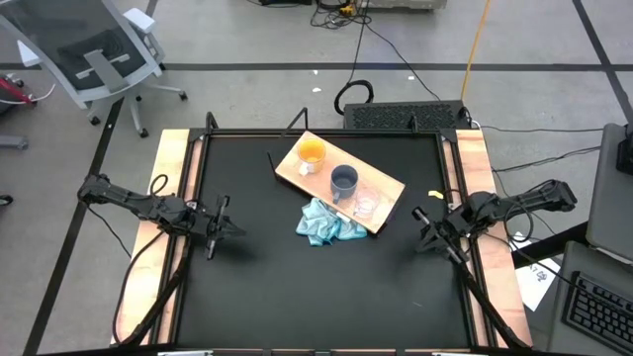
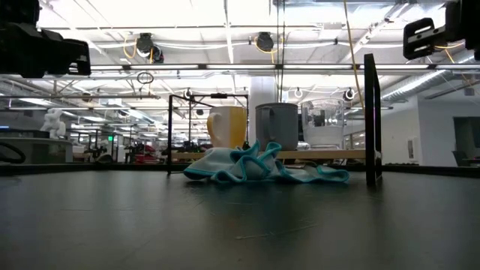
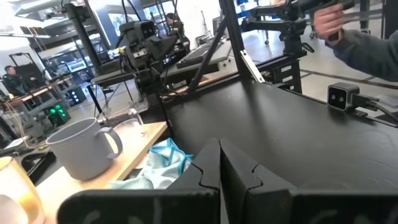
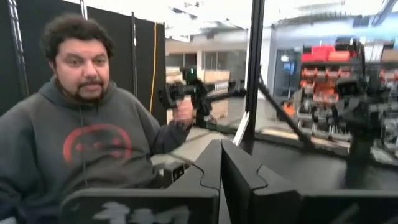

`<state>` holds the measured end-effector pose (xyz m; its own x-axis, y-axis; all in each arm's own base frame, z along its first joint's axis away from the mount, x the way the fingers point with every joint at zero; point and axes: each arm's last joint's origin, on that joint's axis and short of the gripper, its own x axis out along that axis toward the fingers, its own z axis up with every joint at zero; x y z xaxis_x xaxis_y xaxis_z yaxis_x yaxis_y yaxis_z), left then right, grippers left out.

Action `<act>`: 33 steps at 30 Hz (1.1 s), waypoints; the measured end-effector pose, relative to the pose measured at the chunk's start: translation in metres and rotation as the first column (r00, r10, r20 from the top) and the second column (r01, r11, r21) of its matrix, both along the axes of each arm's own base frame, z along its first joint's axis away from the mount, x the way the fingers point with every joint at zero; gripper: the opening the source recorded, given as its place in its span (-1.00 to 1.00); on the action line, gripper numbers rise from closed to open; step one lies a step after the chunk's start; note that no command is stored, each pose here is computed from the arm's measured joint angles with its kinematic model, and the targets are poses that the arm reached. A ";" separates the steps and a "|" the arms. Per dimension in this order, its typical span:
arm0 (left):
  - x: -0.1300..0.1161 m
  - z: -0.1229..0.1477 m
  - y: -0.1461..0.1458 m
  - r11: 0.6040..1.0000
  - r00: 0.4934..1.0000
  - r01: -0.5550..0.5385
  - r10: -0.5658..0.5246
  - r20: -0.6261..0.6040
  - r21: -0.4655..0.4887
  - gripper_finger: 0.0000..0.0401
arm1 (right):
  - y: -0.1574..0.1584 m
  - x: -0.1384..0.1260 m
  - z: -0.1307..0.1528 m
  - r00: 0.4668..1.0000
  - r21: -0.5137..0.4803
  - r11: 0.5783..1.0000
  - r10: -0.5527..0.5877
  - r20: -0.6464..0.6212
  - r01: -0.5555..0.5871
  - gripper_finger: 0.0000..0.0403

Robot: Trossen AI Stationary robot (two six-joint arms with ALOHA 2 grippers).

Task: Stack small to large cups/mugs on shelf
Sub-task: Return to Home Position

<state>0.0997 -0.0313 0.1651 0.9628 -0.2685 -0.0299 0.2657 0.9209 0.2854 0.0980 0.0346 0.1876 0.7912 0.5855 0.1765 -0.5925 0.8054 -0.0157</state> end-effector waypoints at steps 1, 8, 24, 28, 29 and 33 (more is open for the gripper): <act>0.000 0.000 0.000 1.000 1.000 0.001 -0.001 0.000 0.000 -0.99 | 0.000 0.000 -0.001 1.000 -0.009 1.000 -0.001 -0.012 0.001 -1.00; 0.000 -0.004 0.000 1.000 0.999 0.001 -0.001 -0.037 0.009 -0.99 | 0.000 0.001 -0.003 1.000 -0.024 1.000 -0.004 -0.018 0.003 -1.00; 0.000 -0.001 0.000 1.000 1.000 -0.001 0.001 -0.012 0.009 -0.90 | 0.000 0.000 -0.003 1.000 -0.050 0.999 -0.009 0.002 0.009 -1.00; 0.000 -0.001 0.000 1.000 1.000 -0.005 0.005 -0.011 0.007 -0.92 | 0.000 0.000 -0.003 1.000 -0.063 0.998 -0.011 0.012 0.012 -1.00; 0.000 -0.001 0.000 1.000 1.000 -0.006 0.006 -0.013 0.002 -0.93 | 0.000 0.001 -0.003 1.000 -0.064 0.998 -0.011 0.012 0.012 -1.00; 0.000 -0.001 0.000 1.000 1.000 -0.007 0.007 -0.009 0.000 -0.98 | 0.000 0.001 -0.003 1.000 -0.071 0.997 -0.013 0.016 0.014 -1.00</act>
<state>0.0997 -0.0310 0.1643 0.9642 -0.2622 -0.0389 0.2623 0.9227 0.2824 0.0985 0.0348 0.1846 0.7963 0.5866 0.1476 -0.5811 0.8096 -0.0822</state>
